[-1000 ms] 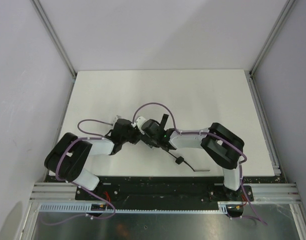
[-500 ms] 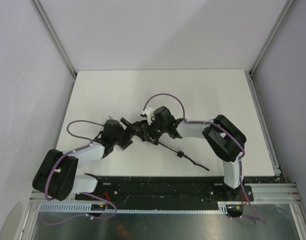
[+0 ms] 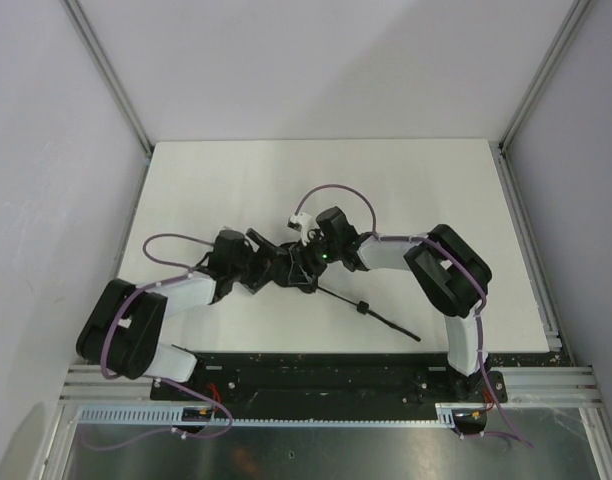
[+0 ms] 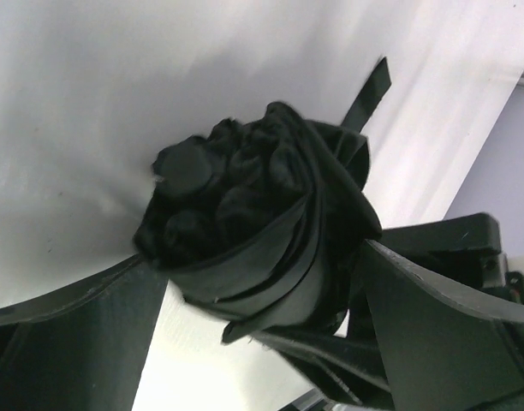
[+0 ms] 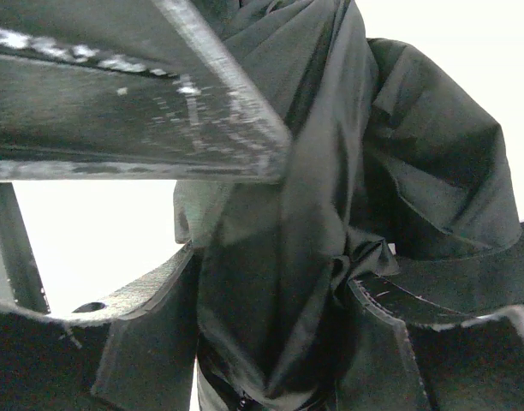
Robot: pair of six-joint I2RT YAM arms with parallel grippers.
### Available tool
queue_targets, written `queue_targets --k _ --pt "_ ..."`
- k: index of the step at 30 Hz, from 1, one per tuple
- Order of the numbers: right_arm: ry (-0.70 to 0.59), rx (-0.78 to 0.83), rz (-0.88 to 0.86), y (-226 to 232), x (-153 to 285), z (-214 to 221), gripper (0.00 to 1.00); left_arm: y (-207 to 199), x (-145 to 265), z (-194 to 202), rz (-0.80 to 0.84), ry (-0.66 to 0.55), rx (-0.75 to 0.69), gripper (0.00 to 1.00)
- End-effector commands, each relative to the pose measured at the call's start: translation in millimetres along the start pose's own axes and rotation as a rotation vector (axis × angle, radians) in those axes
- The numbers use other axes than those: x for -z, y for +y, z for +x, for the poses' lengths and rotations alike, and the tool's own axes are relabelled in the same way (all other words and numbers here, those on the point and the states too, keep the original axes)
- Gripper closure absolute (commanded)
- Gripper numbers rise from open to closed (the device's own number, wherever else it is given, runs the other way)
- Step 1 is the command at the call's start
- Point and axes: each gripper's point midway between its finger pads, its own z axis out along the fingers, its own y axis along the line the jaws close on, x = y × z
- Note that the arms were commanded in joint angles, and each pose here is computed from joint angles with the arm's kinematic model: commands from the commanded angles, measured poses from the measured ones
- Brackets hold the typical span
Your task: Put away the umbrella
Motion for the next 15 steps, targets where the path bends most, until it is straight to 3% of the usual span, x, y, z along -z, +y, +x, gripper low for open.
queue_targets --k 1,7,11,15 --pt "0.208 -0.155 -0.026 3 -5 75 1.00 57 -14 12 -0.221 0.026 0.031 0.03" --pt "0.185 -0.150 -0.049 6 -6 68 1.00 88 -20 10 -0.323 -0.021 0.014 0.29" --pt "0.168 -0.142 -0.058 10 -3 61 1.00 94 -15 5 -0.332 -0.066 -0.032 0.54" --pt "0.136 -0.131 -0.010 7 2 47 0.99 94 -12 6 -0.319 -0.071 -0.054 0.85"
